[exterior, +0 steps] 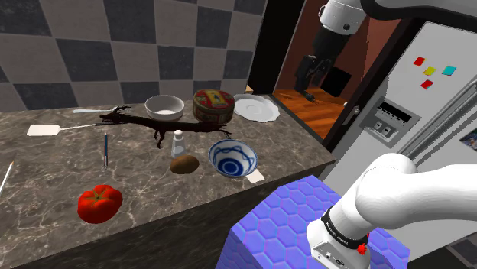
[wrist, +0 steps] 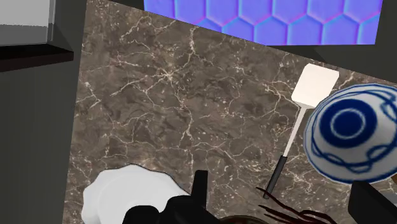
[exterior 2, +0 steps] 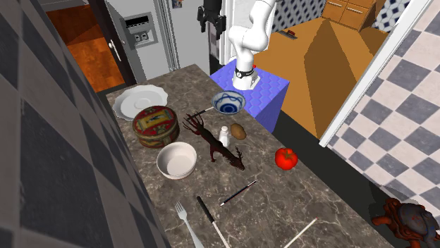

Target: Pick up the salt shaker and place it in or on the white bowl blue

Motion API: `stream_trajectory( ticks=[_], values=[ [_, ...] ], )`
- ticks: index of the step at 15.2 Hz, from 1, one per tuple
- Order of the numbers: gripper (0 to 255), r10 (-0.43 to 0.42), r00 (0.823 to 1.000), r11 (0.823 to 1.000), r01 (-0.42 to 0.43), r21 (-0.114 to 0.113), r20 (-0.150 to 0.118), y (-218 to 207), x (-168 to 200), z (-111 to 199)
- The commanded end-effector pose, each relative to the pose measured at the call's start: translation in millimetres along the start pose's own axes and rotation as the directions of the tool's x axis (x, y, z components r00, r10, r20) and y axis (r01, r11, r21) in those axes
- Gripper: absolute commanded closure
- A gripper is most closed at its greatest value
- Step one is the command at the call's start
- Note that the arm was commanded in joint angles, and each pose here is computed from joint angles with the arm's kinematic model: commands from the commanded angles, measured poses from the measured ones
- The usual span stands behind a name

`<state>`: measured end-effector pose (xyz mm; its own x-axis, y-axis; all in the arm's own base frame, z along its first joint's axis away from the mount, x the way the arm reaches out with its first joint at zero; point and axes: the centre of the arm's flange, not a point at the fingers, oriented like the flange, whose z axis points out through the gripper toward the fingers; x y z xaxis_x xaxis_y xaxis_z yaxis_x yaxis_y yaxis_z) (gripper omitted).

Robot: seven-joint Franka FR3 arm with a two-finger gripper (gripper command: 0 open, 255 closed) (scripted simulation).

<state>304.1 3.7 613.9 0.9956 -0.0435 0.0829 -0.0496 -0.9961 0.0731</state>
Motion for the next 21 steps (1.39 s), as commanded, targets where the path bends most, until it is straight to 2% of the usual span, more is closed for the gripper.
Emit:
stream_trajectory(
  ticks=[1,21],
  values=[
    [0,0.000,1.000,1.000,0.000,0.000,0.000,0.0,0.0,0.0],
    [0,0.129,0.987,0.987,-0.118,0.107,-0.096,-175.1,85.2,153.7]
  ],
)
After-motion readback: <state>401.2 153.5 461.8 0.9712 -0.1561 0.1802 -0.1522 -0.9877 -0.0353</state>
